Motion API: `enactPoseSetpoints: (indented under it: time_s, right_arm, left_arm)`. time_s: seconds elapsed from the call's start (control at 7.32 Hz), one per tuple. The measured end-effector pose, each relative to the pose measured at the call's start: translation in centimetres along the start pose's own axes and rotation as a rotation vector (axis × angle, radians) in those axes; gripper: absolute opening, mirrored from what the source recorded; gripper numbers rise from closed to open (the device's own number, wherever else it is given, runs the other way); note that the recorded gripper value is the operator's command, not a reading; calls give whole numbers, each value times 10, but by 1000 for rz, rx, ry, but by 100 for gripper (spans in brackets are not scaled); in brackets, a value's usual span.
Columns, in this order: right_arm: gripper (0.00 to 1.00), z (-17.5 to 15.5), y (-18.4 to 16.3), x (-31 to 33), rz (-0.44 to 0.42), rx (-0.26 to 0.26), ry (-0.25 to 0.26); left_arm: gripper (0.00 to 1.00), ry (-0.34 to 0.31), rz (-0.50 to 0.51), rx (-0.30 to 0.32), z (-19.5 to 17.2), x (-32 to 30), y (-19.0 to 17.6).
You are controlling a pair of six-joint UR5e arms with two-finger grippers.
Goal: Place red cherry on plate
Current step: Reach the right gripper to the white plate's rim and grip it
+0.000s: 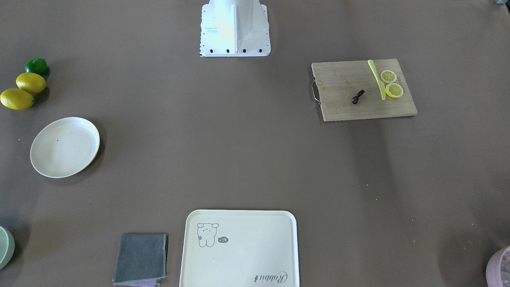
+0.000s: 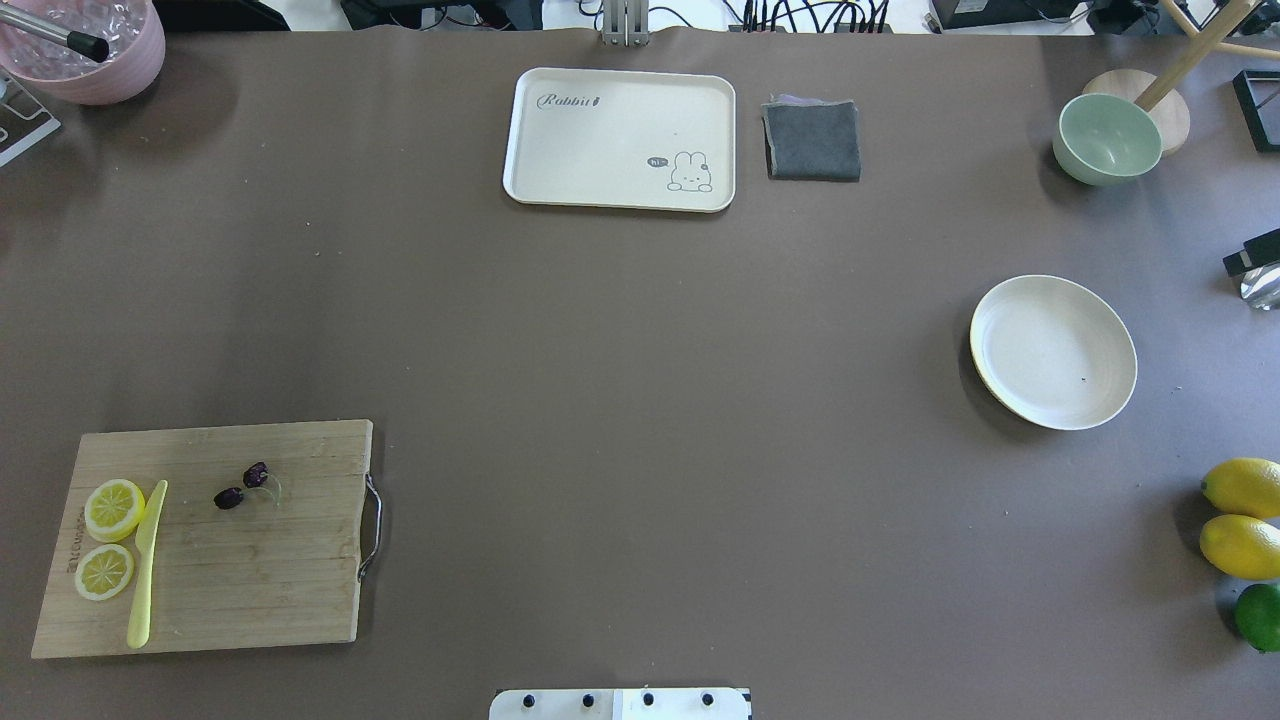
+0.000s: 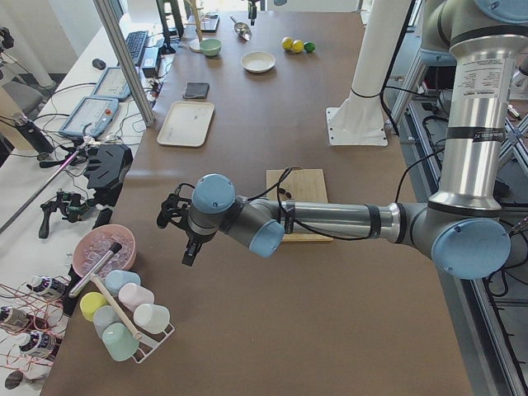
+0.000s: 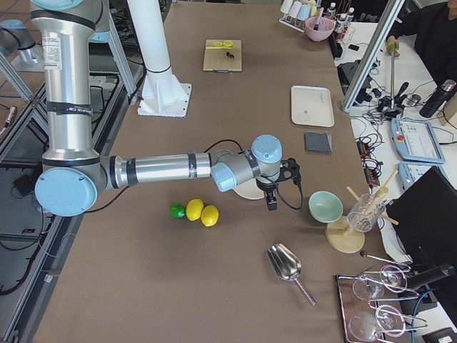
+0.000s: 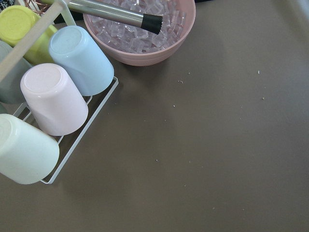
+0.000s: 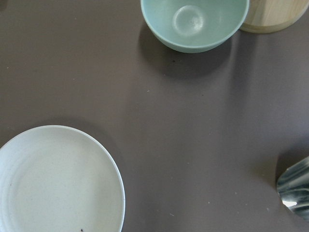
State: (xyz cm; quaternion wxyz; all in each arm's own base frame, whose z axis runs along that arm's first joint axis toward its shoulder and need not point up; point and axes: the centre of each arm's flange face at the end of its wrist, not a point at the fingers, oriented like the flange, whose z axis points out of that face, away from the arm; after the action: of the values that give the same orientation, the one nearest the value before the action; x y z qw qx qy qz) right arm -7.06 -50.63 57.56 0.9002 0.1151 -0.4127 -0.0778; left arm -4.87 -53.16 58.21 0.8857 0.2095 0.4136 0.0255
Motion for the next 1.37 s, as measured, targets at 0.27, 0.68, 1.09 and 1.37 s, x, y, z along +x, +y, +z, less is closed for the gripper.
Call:
enactPoseSetpoints:
  time_s: [0.27,0.68,1.09,1.37]
  right_arm:
    - [100,37,7,-14,-11,10,-31]
    - [99,94,23,-41,49,29,-40]
    - [78,121,34,-56,81,9,-46]
    - [0,126,37,-60,80,0,-48]
  left_arm:
    - [98,2,6,9,-1,3,-3]
    - [98,0,5,8,0,2,-4]
    - [98,-1,0,5,1,0,-3]
    - [98,-2,-2,3,2,-1,-3]
